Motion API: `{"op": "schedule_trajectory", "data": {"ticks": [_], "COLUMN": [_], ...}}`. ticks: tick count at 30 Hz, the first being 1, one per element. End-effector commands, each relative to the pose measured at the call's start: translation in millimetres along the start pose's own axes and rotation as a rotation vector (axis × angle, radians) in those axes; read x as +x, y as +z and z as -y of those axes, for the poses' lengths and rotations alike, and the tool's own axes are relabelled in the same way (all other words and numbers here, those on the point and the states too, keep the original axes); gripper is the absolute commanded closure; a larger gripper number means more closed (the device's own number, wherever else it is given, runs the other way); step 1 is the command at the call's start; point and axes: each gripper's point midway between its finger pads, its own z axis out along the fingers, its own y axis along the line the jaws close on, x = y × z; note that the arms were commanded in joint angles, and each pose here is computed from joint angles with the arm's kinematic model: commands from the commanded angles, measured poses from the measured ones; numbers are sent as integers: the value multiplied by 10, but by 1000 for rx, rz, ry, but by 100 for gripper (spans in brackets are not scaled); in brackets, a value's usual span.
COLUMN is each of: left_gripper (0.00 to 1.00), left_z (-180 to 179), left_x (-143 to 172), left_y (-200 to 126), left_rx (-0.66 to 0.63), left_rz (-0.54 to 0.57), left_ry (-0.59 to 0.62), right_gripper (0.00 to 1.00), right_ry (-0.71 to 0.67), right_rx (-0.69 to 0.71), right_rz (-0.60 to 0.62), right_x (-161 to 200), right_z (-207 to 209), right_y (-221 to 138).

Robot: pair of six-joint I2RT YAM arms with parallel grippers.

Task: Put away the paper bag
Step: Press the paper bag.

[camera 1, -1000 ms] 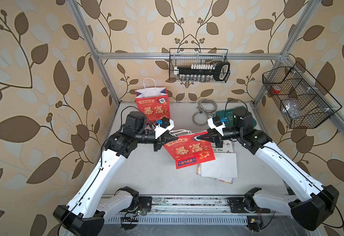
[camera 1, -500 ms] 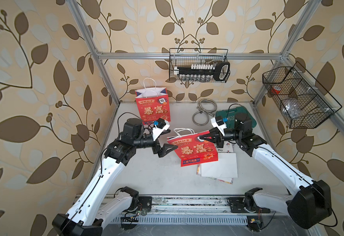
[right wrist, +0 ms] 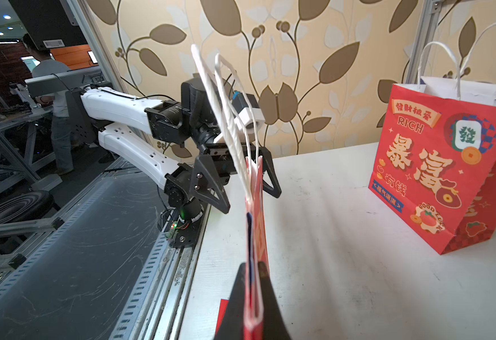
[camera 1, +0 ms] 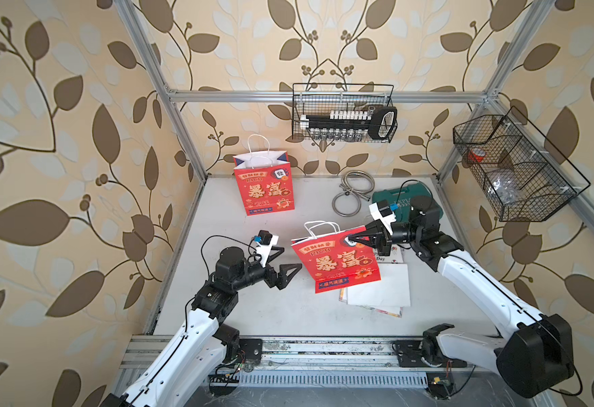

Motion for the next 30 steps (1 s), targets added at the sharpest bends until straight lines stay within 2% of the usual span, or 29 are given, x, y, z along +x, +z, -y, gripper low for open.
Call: {"op": "schedule_trajectory", "data": {"ticks": [1,4,6,7,9,12,18,20,21,23,30], "left_gripper": [1,3,11,23,56,100,100,100,100,100,100], "left_z": [216,310,388,421,471,553,604,591,573,550,483], "left_x": [-479,-586,-655,-679,-711,-738,-746,-698,-670,-609,-440], "left_y": [37,121,138,147,152,128,101,120,131,142,174], "left_rx": [135,232,294,321,357,402,411,402,390,375,355], "left_rz": [166,189,209,211,211,212,177,130,102,52,-85], "left_ry": [77,112,139,150,163,199,212,215,218,233,270], "right_gripper": [100,100,100,100,100,100,100,58,47,39,31], "right_ry": [-26,-24,-28,-29,-29,-24,-9,4,2,0,-16], "right_rx": [-42,-43,-33,-35,-29,-24,11,43,51,49,82], "right_rz": [28,32,32,33,33,33,5,-59,-91,-134,-244], "right_x": [-244,-296,-315,-329,-340,-347,-291,-173,-109,-46,22], "right_z": [-132,-130,-118,-122,-110,-88,-7,36,48,36,53], "right_y": [-41,-41,-45,-43,-47,-56,-53,-57,-57,-47,-7]}}
